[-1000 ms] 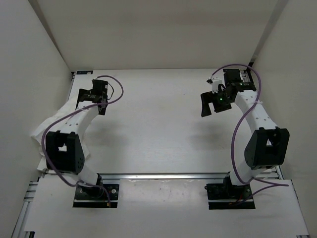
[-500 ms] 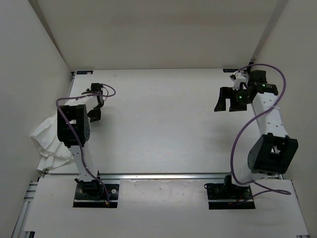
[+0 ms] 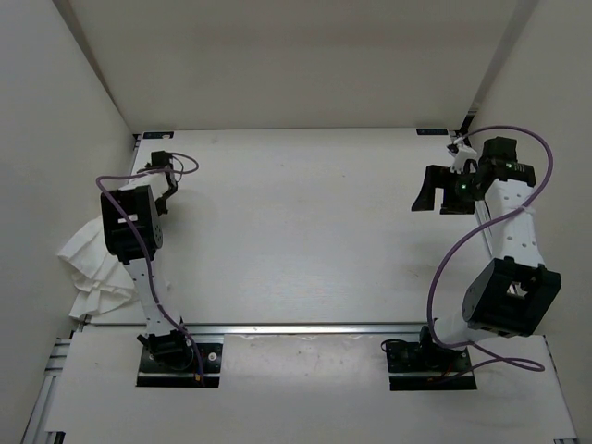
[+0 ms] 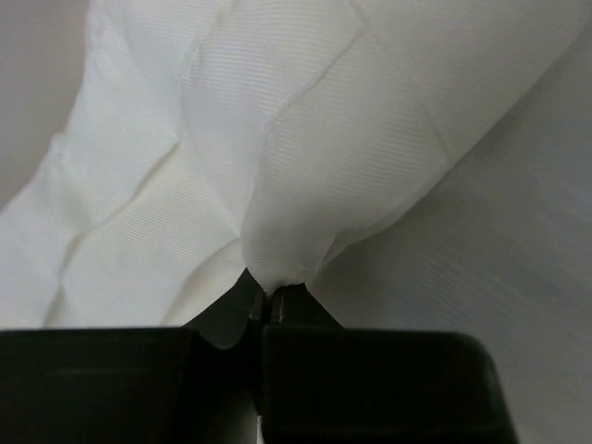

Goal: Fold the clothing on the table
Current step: Grab the skirt from the pile, then move the skirt to the center of the board

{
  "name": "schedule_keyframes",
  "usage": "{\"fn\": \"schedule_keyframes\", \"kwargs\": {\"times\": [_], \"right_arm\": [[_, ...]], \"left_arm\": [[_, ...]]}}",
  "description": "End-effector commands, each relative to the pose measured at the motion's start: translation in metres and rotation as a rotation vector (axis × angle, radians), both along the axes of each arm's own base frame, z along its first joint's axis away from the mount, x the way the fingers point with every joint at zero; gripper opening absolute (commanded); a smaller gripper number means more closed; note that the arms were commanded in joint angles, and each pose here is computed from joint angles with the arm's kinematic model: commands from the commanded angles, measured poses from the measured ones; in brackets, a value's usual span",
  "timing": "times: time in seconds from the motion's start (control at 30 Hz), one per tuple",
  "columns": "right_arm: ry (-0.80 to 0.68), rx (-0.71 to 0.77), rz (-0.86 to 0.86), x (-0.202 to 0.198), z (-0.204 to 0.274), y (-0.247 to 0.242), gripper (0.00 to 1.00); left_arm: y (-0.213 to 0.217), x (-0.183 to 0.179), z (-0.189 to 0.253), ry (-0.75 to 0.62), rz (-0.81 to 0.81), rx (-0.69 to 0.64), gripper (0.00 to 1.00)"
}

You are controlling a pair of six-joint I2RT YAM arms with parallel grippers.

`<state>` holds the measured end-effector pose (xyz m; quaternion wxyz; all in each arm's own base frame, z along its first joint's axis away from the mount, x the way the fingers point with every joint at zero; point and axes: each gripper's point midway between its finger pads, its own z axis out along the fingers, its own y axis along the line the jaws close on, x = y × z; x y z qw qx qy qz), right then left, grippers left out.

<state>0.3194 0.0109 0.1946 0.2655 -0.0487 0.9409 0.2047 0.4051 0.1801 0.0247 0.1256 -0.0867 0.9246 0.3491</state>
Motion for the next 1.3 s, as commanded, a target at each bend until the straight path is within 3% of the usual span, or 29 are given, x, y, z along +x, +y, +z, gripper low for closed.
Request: {"fn": "schedule_keyframes", "kwargs": {"times": [0.0,0.1,0.23,0.3,0.33,0.4,0.43,0.5,0.53,0.6,0.67,0.77,0.8,0.83,0.87,0.93,1.03,1.1,1.27], "right_arm": [[0.023,0.029,0.004,-0.009,-0.007,0.007,0.99],[0.035,0.034,0.015,-0.012,-0.015,0.013,0.99],[-0.007,0.047,0.045,-0.003,-0.006,0.028,1.00],[-0.023,0.055,0.038,-0.001,-0.003,0.030,0.99],[-0.017,0.065,0.018,-0.001,-0.004,0.031,0.99],[-0.043,0.090,-0.012,0.003,-0.001,0.029,0.99],[-0.037,0.115,-0.045,0.003,-0.002,0.025,0.99],[-0.047,0.141,-0.065,0.005,-0.002,0.020,0.98],[-0.050,0.142,-0.076,0.005,-0.003,0.016,0.97],[-0.066,0.137,-0.067,0.007,0.000,0.014,0.97],[-0.076,0.107,-0.060,0.009,0.002,0.012,0.98],[-0.116,0.072,-0.035,0.012,0.010,0.012,0.99],[-0.117,0.073,-0.035,0.011,0.010,0.013,0.99],[-0.101,0.080,-0.036,0.007,0.006,0.013,0.99],[-0.109,0.080,-0.040,0.006,0.007,0.013,0.99],[-0.094,0.084,-0.041,-0.001,0.004,0.013,0.99],[-0.100,0.070,-0.044,-0.011,0.002,0.012,1.00],[-0.090,0.072,-0.020,-0.019,-0.003,0.020,0.99],[-0.123,0.086,0.147,-0.027,0.004,0.047,0.99]], "left_arm": [[-0.006,0.014,0.010,-0.065,-0.030,-0.054,0.00],[-0.023,0.028,0.033,-0.151,-0.064,-0.113,0.00],[-0.082,0.064,0.105,-0.385,-0.171,-0.260,0.00],[-0.155,0.075,0.159,-0.483,-0.318,-0.336,0.00],[-0.173,0.069,0.164,-0.453,-0.359,-0.347,0.00],[-0.262,0.064,0.204,-0.454,-0.557,-0.383,0.00],[-0.285,0.051,0.202,-0.392,-0.593,-0.420,0.00],[-0.366,0.045,0.246,-0.433,-0.715,-0.543,0.00],[-0.389,0.030,0.250,-0.401,-0.732,-0.638,0.00],[-0.421,0.023,0.295,-0.506,-0.731,-0.798,0.00],[-0.429,0.016,0.322,-0.588,-0.682,-0.998,0.00],[-0.388,0.009,0.329,-0.710,-0.597,-1.103,0.02],[-0.361,0.004,0.311,-0.719,-0.543,-1.099,0.19],[-0.339,-0.008,0.282,-0.672,-0.473,-1.109,0.91],[-0.333,-0.016,0.276,-0.660,-0.464,-1.149,0.99],[-0.296,-0.035,0.242,-0.629,-0.328,-1.169,0.99],[-0.279,-0.051,0.232,-0.667,-0.282,-1.169,0.99],[-0.284,-0.058,0.223,-0.669,-0.282,-1.161,0.99],[-0.310,-0.078,0.200,-0.484,-0.332,-1.168,0.99]]}}
